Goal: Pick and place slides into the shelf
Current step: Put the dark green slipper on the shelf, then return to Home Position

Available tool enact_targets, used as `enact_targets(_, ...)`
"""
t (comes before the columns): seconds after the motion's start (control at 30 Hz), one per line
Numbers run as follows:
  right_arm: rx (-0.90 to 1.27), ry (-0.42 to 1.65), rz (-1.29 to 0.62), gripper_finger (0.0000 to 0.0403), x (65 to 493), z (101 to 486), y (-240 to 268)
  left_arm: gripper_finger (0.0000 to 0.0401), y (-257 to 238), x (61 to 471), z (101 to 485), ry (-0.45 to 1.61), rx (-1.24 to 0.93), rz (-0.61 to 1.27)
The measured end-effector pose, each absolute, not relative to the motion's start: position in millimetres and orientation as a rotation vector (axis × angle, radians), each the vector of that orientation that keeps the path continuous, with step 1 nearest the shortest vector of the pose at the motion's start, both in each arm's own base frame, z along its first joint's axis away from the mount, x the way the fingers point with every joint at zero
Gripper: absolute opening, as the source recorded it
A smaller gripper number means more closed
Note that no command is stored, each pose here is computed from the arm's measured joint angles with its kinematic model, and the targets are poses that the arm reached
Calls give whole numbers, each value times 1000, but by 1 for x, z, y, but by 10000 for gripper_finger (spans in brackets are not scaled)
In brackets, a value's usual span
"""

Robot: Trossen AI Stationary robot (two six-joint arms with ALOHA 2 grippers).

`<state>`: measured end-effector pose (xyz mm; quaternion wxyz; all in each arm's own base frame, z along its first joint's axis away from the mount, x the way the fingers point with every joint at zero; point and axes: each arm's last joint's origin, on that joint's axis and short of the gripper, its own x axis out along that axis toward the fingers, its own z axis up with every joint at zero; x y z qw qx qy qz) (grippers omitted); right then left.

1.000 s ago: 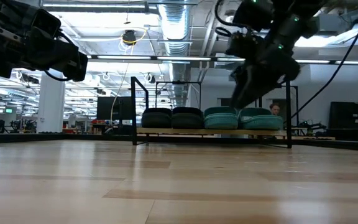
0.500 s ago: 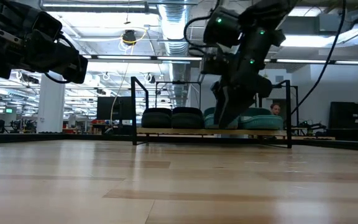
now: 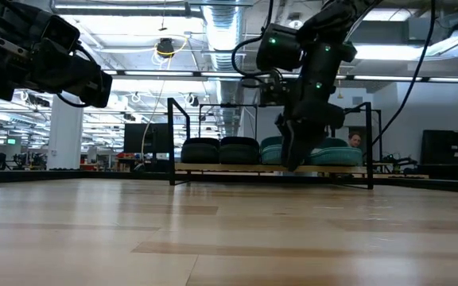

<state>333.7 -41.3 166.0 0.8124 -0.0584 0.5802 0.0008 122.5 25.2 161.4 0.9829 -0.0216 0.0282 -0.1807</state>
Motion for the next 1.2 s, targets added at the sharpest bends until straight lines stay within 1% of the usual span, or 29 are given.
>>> enact_targets(0.67,-119,1303,-71,226,327,164,-48,0,25,122,161,57,-44,-364)
enact_targets(0.87,-121,1302,-70,226,327,164,-48,0,25,122,161,56,-44,-365)
enact_targets(1.0,-168,1295,-19,226,329,166,-34,0,25,122,162,56,-44,-365)
enact_targets(1.1,-228,1213,44,226,331,186,-13,0,25,123,163,45,-37,-370)
enact_targets(1.2,-283,1067,94,226,327,223,8,0,24,123,170,31,-37,-414)
